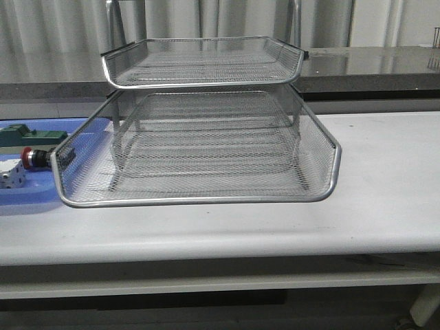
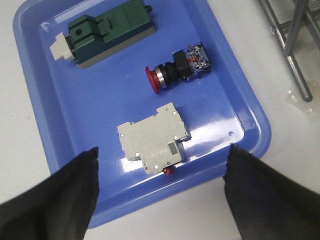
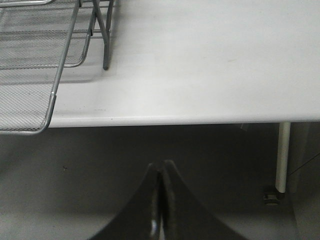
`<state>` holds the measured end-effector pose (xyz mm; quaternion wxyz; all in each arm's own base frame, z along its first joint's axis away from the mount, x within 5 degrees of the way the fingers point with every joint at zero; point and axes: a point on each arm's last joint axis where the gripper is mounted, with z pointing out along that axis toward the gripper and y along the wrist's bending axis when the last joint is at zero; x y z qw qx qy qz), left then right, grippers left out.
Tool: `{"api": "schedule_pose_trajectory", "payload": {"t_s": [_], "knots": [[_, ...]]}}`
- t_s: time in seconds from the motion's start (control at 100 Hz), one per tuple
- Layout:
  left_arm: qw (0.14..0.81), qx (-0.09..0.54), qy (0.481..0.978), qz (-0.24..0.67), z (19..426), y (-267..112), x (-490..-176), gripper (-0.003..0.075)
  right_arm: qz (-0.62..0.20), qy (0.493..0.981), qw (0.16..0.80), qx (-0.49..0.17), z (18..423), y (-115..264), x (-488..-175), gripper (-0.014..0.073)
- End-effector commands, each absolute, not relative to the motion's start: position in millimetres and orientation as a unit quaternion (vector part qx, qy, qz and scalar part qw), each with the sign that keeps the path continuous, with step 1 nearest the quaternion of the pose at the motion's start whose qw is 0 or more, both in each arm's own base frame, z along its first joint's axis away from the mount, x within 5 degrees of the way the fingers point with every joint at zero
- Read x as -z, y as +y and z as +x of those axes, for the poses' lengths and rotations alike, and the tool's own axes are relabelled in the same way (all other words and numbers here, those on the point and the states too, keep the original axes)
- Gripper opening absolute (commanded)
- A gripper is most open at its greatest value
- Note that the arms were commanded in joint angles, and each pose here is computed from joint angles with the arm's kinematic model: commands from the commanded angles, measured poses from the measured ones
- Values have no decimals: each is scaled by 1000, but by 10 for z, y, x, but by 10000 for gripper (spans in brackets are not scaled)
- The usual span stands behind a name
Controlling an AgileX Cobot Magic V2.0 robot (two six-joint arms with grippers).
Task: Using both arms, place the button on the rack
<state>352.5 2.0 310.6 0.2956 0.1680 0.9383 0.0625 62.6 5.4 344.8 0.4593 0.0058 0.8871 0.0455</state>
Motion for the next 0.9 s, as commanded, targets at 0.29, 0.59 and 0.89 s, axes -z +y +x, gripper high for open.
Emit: {"api": "schedule_pose_trajectory", "payload": {"t_s": [0.29, 0.59, 0.89], "knots": [[304, -77, 911, 268, 4035, -21, -3206, 519, 5, 866, 498, -40, 650, 44, -3586, -69], [271, -82, 884, 372, 4449, -51, -2952, 519, 5, 866, 498, -40, 650, 44, -3586, -69], [256, -69, 883, 388, 4726, -91, -2624, 519, 5, 866, 498, -40, 650, 44, -3586, -69]]}}
